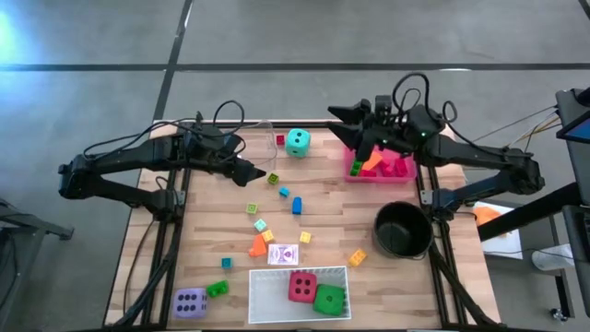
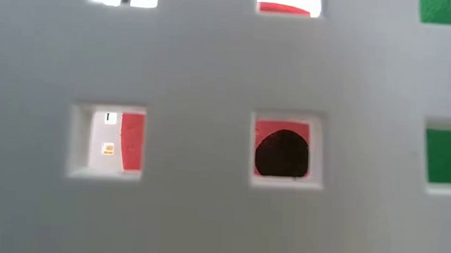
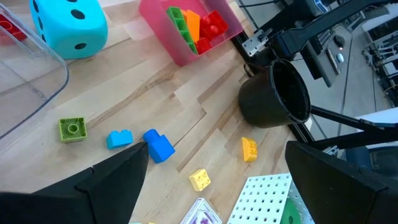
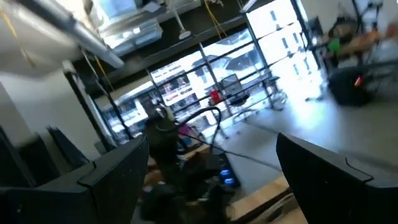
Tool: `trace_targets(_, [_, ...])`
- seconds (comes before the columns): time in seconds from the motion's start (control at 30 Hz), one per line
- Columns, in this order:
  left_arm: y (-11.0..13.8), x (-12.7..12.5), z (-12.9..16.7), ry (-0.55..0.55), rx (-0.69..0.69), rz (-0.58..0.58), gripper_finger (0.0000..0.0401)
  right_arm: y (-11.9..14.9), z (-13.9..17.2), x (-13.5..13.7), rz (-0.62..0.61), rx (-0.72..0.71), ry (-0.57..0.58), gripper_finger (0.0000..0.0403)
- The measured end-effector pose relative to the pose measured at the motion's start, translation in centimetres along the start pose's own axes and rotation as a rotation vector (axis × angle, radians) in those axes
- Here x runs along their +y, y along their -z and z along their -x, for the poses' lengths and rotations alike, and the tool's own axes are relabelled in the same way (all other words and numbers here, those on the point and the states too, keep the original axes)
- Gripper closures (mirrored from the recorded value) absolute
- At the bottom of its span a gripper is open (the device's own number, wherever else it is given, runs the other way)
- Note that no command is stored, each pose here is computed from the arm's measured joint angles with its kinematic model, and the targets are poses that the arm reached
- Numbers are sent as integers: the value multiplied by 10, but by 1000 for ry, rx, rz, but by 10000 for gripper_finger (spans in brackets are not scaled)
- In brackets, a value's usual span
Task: Pick & Place Toys
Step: Put the light green game piece into the red bin
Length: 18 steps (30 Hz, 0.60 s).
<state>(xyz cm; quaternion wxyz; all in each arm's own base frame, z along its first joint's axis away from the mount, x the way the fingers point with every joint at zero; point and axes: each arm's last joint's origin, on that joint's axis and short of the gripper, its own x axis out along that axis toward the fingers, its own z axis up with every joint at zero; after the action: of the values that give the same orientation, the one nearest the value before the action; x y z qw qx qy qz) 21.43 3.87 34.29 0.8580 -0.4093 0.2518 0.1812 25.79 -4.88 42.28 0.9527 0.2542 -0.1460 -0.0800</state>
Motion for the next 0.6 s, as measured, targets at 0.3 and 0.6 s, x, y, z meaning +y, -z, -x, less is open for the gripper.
trace_targets(0.3, [0,0,0,0,0,0,22,26,-9,0,-205,92,11,60])
trace_targets(0.6, [0,0,0,0,0,0,22,47,-32,-8,-465,218,-21,60])
